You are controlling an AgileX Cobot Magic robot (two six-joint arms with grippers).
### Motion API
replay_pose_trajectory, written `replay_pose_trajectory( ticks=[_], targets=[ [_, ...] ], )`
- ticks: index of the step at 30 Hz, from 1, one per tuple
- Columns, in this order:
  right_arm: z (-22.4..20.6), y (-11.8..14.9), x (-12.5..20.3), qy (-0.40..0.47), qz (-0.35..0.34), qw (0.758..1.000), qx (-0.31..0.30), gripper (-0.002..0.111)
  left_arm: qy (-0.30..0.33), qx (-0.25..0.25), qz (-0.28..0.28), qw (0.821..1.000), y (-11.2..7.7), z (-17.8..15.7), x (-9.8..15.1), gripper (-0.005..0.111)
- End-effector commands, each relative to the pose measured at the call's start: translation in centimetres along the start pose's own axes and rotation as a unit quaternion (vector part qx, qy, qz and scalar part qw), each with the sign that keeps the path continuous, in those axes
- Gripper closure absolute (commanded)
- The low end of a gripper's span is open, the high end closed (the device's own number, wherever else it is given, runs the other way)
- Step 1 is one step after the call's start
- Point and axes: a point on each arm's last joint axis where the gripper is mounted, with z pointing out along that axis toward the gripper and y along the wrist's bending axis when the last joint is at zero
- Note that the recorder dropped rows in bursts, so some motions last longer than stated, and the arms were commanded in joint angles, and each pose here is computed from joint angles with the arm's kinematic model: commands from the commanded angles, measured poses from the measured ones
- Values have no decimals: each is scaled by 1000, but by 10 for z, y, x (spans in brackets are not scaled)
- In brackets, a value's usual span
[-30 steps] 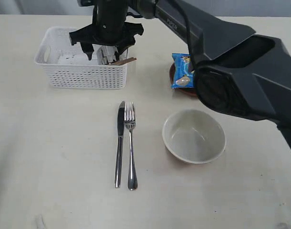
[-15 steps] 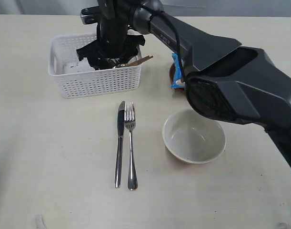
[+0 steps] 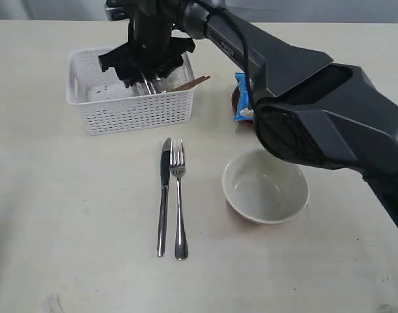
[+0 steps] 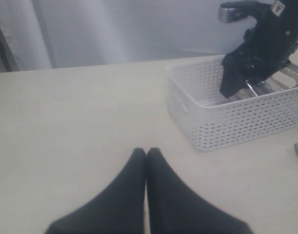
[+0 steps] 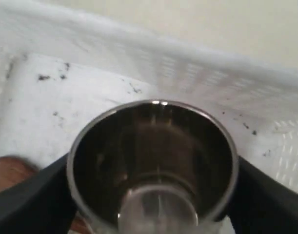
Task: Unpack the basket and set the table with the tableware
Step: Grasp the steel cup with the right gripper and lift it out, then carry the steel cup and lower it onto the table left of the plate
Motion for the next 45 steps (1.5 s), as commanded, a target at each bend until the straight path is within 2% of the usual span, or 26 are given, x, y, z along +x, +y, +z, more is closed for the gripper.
replay_pose_trajectory(
  ticks=[1, 7, 11, 20, 22, 24, 26, 28, 31, 35, 39, 45],
  targets=[
    [-48, 2, -18, -61, -12, 998, -17, 108, -4, 1, -5, 1000, 0, 0, 0, 107],
    [-78, 4, -27, -97, -23, 995, -24, 108, -4, 1, -5, 1000, 0, 0, 0, 107],
    [-87, 10, -27, -98, -17, 993, -59, 108, -4, 1, -5, 1000, 0, 0, 0, 107],
    [-143, 2, -35, -151, -16, 987, -47, 108, -4, 1, -5, 1000, 0, 0, 0, 107],
    [-153, -4, -35, -154, -15, 988, -21, 108, -4, 1, -5, 1000, 0, 0, 0, 107],
    [-150, -9, -27, -123, -9, 992, -17, 108, -4, 1, -5, 1000, 0, 0, 0, 107],
    [-144, -22, -14, -81, -11, 996, 24, 108, -4, 1, -5, 1000, 0, 0, 0, 107],
    [-153, -41, -2, -59, -5, 996, 66, 108, -4, 1, -5, 1000, 0, 0, 0, 107],
    [-180, -74, 22, -32, 58, 995, 73, 108, -4, 1, -5, 1000, 0, 0, 0, 107],
    [-168, -108, 51, -12, 106, 992, 72, 108, -4, 1, -5, 1000, 0, 0, 0, 107],
    [-141, -112, 60, -29, 123, 990, 66, 108, -4, 1, -5, 1000, 0, 0, 0, 107],
    [-109, -116, 54, -85, 123, 987, 59, 108, -4, 1, -5, 1000, 0, 0, 0, 107]
  ],
)
